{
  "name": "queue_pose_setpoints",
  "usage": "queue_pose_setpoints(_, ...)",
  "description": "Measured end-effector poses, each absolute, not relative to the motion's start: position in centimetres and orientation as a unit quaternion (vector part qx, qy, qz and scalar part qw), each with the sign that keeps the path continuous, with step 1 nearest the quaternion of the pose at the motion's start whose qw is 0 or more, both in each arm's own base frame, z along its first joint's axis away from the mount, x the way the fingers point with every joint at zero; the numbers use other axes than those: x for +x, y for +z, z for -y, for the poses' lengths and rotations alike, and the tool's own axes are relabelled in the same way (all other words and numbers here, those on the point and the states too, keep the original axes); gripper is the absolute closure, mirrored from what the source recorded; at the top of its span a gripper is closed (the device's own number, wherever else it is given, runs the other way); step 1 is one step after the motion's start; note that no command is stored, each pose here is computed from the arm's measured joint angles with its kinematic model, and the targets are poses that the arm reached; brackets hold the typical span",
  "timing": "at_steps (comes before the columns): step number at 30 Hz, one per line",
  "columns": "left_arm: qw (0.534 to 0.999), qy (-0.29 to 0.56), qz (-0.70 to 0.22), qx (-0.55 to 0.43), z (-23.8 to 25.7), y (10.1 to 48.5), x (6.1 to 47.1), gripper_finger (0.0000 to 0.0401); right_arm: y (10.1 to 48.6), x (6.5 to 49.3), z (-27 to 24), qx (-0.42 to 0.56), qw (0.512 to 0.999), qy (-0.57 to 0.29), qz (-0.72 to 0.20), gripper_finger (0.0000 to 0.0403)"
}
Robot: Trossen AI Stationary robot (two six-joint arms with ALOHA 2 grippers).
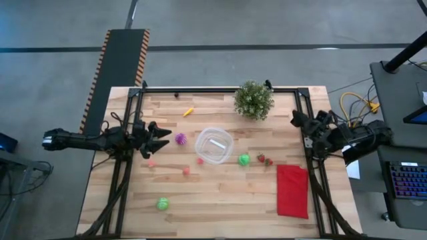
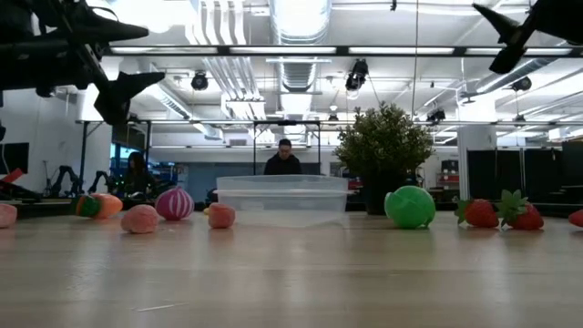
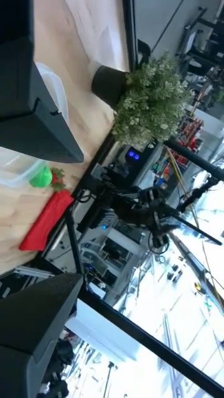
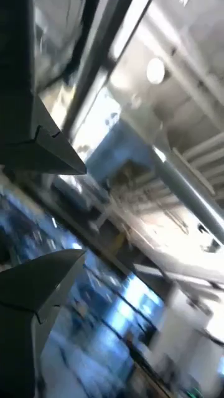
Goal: Pick and placing Produce into tupperware
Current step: Put the right red strawberry into the transparent bin
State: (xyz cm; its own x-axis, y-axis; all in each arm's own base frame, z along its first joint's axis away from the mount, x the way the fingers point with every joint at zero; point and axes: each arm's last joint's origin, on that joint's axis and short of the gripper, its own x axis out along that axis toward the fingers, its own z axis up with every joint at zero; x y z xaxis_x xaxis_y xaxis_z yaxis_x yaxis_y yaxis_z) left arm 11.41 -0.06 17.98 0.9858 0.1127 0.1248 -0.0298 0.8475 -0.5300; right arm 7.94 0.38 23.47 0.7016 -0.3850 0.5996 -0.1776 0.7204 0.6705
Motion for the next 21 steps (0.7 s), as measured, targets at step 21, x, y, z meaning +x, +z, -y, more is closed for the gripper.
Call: queue_pose_setpoints(21, 0.949, 0.018, 0.144, -0.279, 0.0, 19.3, 11.2, 0.0111, 34.8, 11.1, -0.8, 0.193, 0.906, -0.327, -0.189, 0.0204)
